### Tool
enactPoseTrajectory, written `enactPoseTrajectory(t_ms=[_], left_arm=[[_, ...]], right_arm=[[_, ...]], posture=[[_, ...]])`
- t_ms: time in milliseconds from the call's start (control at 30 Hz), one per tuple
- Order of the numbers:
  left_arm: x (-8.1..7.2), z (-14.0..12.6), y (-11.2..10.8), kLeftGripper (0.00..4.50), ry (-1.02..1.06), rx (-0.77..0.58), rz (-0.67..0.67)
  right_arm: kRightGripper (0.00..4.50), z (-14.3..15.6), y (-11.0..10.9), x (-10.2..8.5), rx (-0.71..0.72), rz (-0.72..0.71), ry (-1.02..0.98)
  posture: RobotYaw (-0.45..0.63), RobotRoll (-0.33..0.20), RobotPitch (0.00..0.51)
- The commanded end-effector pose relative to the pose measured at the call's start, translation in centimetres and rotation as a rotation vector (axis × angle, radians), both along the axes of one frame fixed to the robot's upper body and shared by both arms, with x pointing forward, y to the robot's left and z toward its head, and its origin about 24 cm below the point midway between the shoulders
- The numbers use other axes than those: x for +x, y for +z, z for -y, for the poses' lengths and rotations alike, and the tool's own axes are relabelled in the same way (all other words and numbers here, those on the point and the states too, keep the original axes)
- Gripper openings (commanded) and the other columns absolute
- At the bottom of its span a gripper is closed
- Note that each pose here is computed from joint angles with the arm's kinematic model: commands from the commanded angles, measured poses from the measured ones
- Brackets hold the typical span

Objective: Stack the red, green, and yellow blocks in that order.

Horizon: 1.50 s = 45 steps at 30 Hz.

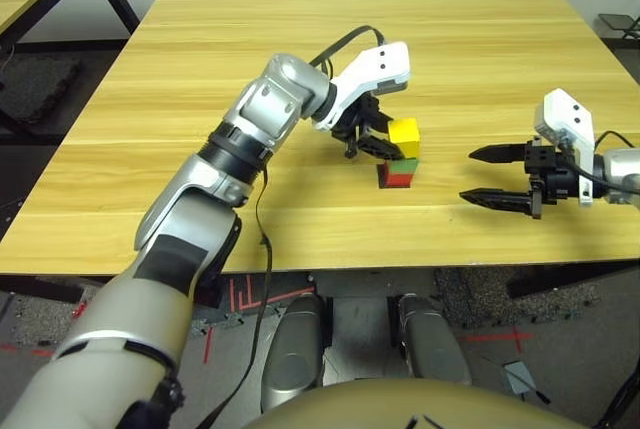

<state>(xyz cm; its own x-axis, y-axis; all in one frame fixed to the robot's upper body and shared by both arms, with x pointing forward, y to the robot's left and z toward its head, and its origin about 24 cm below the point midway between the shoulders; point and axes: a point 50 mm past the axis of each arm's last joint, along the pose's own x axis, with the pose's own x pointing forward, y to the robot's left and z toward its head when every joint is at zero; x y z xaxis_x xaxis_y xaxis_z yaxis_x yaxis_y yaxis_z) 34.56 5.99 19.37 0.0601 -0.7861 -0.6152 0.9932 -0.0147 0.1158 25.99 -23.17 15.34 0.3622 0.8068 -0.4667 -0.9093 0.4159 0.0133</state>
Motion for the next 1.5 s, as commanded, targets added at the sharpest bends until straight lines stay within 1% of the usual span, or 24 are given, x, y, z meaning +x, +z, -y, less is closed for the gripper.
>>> enactPoseTrajectory(t_ms=[33,267,633,1133,1200,1233,1300,1367,1433,1500], left_arm=[[0.0,0.5,0.4,2.05,-0.016,0.019,0.013],[-0.5,0.7,0.3,2.05,-0.017,0.024,0.001],[-0.1,0.9,-0.1,2.05,0.003,0.033,0.005],[-0.2,1.4,-0.4,2.05,-0.006,0.036,0.006],[-0.1,1.3,-0.5,2.78,-0.005,0.039,0.012],[-0.1,1.3,-0.5,3.03,-0.002,0.037,0.012],[-0.1,1.2,-0.6,3.68,-0.002,0.039,0.013],[-0.3,1.0,-0.3,4.45,0.003,0.029,0.014],[-0.5,0.9,0.5,4.49,0.011,-0.012,0.023],[-1.2,0.2,2.6,4.49,0.058,-0.136,0.015]], right_arm=[[4.50,0.2,0.3,-0.1,-0.004,0.006,-0.012],[4.50,0.2,0.3,0.1,-0.005,0.008,-0.014],[4.50,-0.1,0.1,0.1,0.005,0.006,-0.019],[4.50,0.0,0.0,-0.2,0.006,0.002,-0.035],[4.50,0.0,0.0,-0.2,0.007,0.003,-0.038],[4.50,0.0,-0.1,-0.2,0.008,0.002,-0.038],[4.50,0.0,-0.1,-0.2,0.007,0.002,-0.039],[4.50,0.1,0.0,-0.2,0.006,0.002,-0.038],[4.50,0.3,0.1,-0.2,0.006,0.002,-0.037],[4.50,0.9,0.5,-0.5,0.017,-0.008,-0.048]], posture=[[-0.01,-0.016,0.083],[-0.01,-0.013,0.083],[-0.02,-0.006,0.087],[-0.03,-0.001,0.091],[-0.03,-0.001,0.090],[-0.02,-0.002,0.089],[-0.02,-0.004,0.087],[-0.01,-0.009,0.083],[0.00,-0.014,0.079],[0.00,-0.019,0.076]])
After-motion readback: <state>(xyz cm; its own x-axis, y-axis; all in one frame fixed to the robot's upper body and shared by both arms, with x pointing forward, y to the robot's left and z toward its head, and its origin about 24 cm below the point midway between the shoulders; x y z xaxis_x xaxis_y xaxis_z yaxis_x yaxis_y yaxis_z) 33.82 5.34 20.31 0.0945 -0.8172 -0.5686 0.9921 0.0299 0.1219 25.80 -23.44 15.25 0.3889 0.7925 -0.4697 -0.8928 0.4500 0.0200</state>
